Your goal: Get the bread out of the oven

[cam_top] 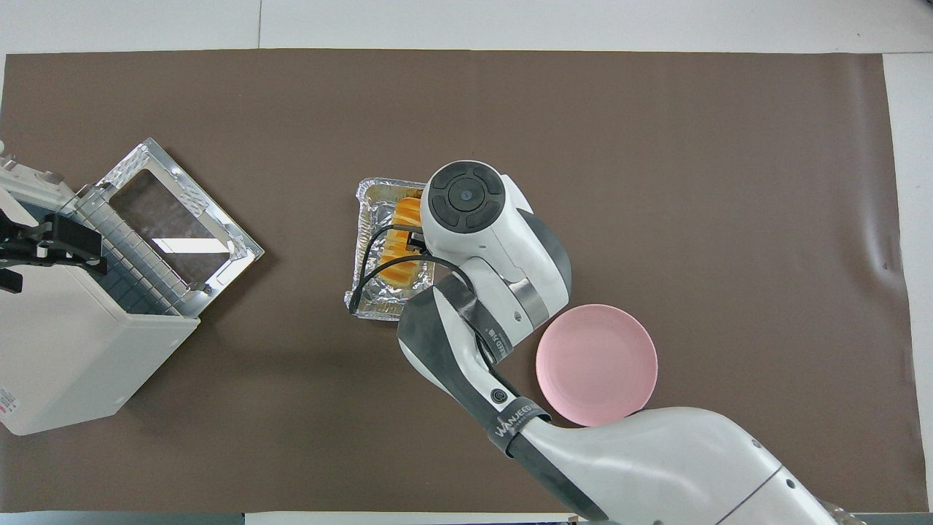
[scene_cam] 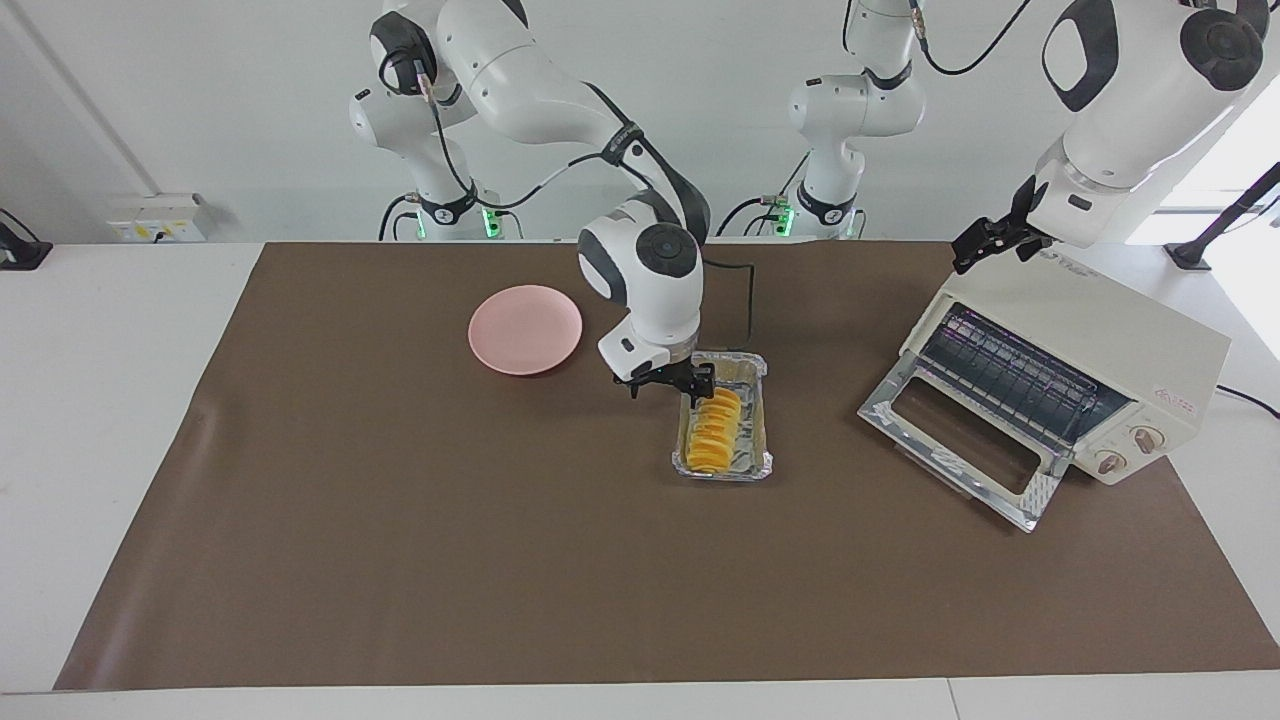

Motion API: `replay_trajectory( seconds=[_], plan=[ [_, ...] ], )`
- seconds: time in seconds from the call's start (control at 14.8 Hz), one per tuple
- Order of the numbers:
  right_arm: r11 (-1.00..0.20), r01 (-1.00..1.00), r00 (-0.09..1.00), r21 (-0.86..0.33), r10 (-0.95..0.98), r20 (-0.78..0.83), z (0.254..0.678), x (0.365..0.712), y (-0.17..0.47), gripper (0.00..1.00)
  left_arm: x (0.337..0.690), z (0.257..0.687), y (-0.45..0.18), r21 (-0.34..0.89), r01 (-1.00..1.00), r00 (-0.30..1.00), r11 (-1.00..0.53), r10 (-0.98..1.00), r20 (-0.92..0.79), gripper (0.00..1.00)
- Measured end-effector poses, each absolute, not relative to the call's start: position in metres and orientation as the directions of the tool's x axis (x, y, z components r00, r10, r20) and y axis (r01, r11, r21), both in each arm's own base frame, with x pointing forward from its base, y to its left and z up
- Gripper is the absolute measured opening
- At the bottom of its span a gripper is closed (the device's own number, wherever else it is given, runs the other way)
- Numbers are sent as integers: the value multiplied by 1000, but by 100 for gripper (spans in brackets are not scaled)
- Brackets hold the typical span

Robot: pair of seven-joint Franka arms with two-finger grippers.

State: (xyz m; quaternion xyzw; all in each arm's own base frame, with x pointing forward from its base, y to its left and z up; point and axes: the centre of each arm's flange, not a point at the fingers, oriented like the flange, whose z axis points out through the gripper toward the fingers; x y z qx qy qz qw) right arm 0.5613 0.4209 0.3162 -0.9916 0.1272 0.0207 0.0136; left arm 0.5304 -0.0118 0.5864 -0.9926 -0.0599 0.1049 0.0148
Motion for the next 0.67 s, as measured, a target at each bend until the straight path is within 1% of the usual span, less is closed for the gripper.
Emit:
replay_trajectory(
  seconds=[0.2, 0.27, 0.34, 0.4, 0.47, 0.54, 0.67],
  plan=[
    [-970, -243, 969, -10, -243, -48, 303, 559, 429, 100, 533, 585, -7, -39, 114, 973, -993, 119, -199, 100],
    [-970, -242, 970, -11, -241, -44, 304, 559, 430, 94, 533, 584, -6, -38, 111, 973, -993, 116, -200, 100],
    [-970, -241, 970, -12, -240, -40, 306, 560, 430, 94, 534, 583, -7, -37, 105, 974, -994, 111, -199, 100],
    [-971, -239, 970, -12, -239, -35, 307, 561, 430, 86, 535, 583, -9, -37, 100, 975, -994, 106, -197, 100],
    [-972, -236, 971, -8, -235, -30, 307, 561, 430, 75, 536, 582, -12, -36, 95, 976, -995, 101, -194, 100],
    [-973, -230, 973, -2, -230, -21, 307, 562, 429, 61, 537, 582, -14, -36, 92, 977, -995, 97, -191, 100],
    [-974, -226, 974, 0, -226, -16, 308, 562, 429, 40, 537, 583, -15, -36, 90, 977, -995, 96, -188, 100]
  ],
)
